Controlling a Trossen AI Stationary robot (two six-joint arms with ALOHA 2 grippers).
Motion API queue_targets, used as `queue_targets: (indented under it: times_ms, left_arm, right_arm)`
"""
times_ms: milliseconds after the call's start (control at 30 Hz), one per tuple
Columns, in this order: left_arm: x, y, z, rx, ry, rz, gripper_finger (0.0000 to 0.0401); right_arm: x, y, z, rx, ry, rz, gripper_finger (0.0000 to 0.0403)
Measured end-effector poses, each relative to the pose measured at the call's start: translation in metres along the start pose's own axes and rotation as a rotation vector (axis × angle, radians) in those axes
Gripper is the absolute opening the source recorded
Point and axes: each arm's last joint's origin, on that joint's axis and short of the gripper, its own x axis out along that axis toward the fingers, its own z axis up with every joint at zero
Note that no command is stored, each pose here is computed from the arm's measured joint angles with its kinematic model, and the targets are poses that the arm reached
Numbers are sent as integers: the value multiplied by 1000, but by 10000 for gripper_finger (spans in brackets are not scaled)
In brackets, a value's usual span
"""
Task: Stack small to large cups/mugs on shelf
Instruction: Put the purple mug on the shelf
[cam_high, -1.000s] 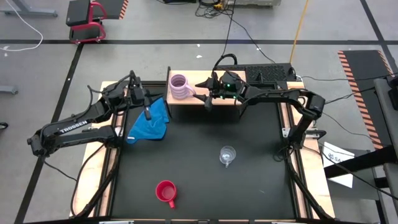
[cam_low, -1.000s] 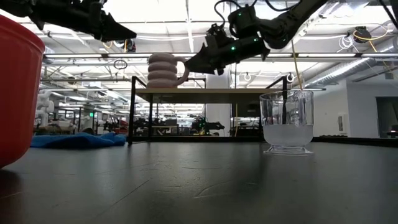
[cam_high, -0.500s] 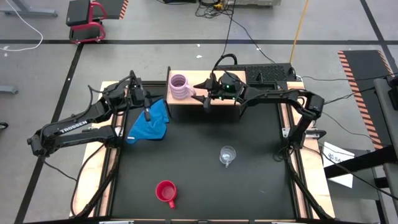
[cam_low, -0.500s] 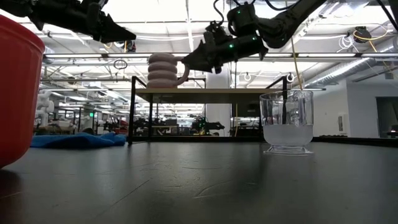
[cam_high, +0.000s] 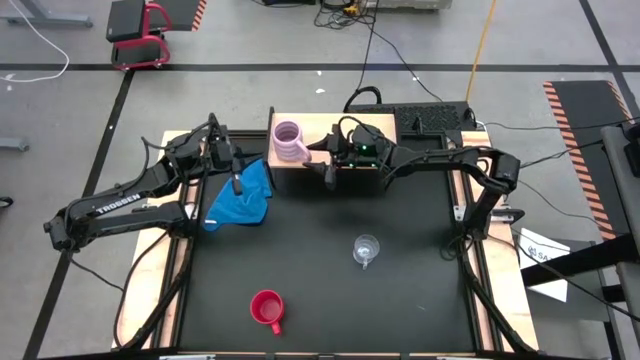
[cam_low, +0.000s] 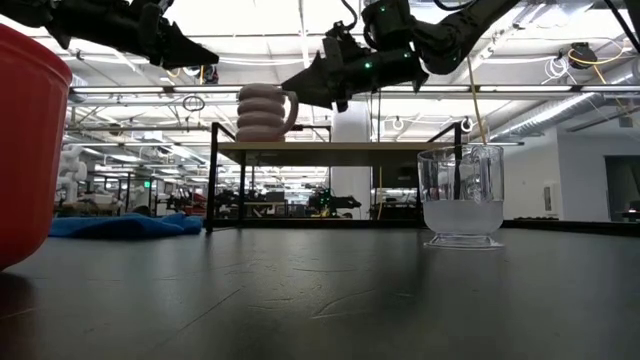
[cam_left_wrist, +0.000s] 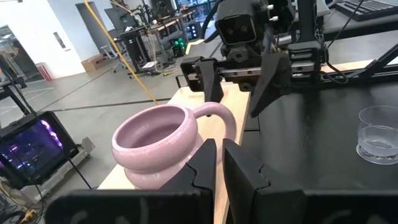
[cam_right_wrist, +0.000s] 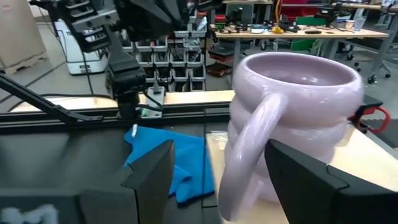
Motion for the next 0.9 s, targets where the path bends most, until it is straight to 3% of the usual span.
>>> queue_targets:
  times_ms: [900]
  left_arm:
    - [0,0,-1,-20,15,-5,31]
  right_arm:
    - [7,17,-2,24,-16,52,242]
